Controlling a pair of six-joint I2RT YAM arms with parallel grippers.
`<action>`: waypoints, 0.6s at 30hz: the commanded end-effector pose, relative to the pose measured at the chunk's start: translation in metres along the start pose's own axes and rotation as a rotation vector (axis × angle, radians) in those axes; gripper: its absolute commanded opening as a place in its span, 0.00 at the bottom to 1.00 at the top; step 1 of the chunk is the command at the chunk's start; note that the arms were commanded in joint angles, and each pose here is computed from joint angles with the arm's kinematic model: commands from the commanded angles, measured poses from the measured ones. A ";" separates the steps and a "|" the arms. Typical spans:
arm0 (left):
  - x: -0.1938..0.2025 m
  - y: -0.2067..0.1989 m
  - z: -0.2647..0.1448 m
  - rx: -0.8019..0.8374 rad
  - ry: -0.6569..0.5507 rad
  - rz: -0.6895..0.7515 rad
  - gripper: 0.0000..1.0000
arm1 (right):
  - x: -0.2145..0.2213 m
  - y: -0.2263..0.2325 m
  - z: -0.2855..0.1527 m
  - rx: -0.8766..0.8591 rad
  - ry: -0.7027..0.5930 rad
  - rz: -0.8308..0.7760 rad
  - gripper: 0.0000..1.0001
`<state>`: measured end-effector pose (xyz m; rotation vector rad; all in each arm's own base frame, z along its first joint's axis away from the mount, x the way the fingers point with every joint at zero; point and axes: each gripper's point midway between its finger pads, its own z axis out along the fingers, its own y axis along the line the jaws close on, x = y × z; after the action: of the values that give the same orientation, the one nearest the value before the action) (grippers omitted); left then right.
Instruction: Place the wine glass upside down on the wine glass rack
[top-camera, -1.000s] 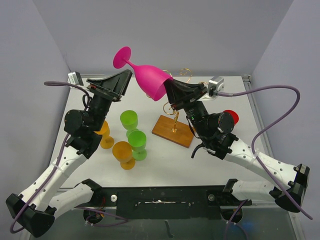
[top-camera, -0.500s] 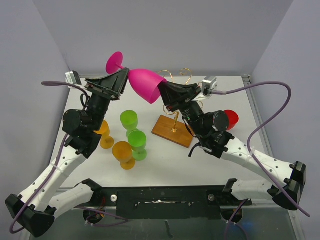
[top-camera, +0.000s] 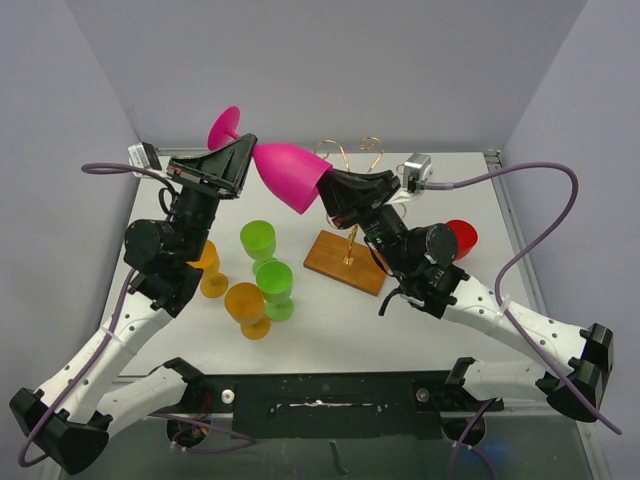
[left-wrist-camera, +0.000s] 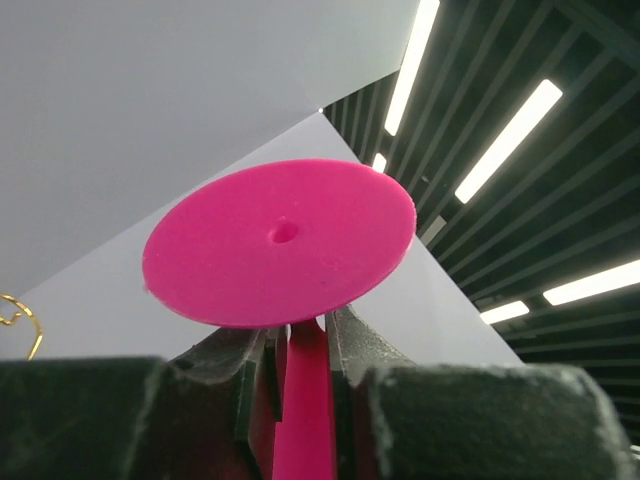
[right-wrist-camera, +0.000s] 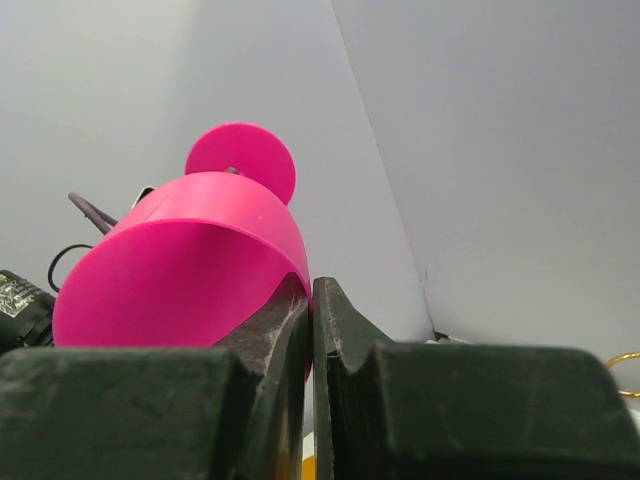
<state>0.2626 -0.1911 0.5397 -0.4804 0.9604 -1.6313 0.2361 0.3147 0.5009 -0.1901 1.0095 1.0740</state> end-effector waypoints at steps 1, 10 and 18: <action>-0.019 -0.046 0.003 0.117 -0.064 0.009 0.03 | -0.014 0.017 -0.007 -0.065 -0.019 0.031 0.00; -0.020 -0.047 0.001 0.119 -0.065 0.073 0.00 | -0.019 0.016 -0.015 -0.050 0.008 0.036 0.24; -0.027 -0.047 -0.009 0.084 -0.061 0.407 0.00 | -0.006 -0.020 -0.046 0.145 0.124 0.023 0.50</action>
<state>0.2577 -0.1850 0.5449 -0.3800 0.9599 -1.4726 0.2234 0.2947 0.4804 -0.2010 1.1275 1.0639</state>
